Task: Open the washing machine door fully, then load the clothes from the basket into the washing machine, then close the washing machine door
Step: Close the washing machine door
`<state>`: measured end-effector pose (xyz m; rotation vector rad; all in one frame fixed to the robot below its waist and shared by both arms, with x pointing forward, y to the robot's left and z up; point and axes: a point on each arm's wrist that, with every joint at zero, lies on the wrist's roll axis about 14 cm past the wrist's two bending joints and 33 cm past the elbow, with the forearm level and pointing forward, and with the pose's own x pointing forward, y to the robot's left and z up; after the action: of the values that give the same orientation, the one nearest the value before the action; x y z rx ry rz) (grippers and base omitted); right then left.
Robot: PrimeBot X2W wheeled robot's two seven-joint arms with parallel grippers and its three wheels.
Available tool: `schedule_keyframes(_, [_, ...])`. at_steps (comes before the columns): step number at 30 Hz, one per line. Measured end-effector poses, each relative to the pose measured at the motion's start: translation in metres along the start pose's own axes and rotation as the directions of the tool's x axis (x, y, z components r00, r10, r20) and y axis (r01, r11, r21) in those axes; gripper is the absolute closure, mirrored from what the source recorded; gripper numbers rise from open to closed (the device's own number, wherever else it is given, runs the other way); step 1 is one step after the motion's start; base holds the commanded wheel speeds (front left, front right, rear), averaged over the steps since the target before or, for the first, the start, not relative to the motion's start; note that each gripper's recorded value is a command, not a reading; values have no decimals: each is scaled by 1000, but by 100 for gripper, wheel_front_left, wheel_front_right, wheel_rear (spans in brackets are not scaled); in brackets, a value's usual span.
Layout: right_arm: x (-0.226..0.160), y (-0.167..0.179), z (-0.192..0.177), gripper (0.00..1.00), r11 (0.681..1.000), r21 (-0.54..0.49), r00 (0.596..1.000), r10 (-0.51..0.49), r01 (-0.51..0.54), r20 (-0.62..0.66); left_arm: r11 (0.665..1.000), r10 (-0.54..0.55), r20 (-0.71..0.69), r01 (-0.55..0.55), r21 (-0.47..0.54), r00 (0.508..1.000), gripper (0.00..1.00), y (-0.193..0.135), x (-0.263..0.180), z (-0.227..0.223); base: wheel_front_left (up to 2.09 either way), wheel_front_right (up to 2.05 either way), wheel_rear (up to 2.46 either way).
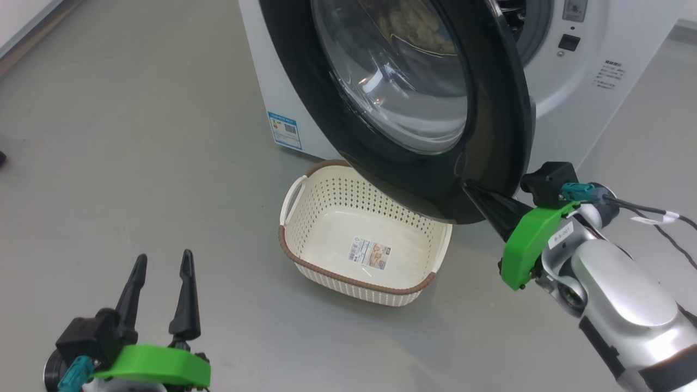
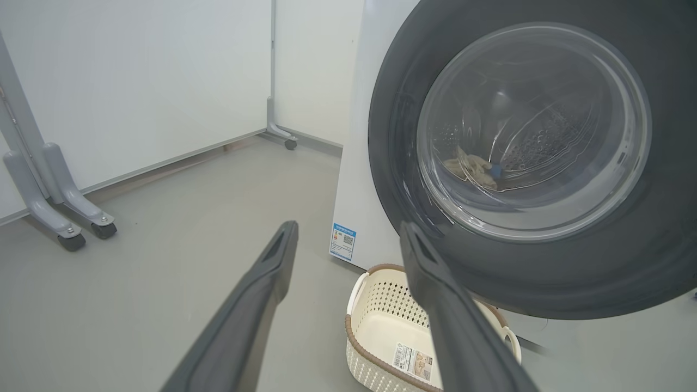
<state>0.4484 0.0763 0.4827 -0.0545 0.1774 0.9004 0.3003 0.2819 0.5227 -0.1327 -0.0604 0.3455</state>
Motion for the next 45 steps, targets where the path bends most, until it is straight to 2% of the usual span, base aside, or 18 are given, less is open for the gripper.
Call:
schedule_keyframes(18, [25,-58,-3,100,996,16,996,-83,83,18,1000,-12,-36,13,29,999,0,-15,19,-18,0,0,0])
schedule_keyframes(29, [47,-117,4,100,984,21,984,-177,176,34,999,-13,-40,14,36,999,0,-29,38,-24,0,0,0])
schedule_keyframes(37, [65,-147,8,100,973,48,973,-228,226,36,999,8,-60,-6,42,998,0,-25,38,-31,0,0,0])
schedule_keyframes(45, [75,-161,4,100,960,75,962,-272,269,25,998,15,-72,-10,68,997,0,-20,33,-34,0,0,0])
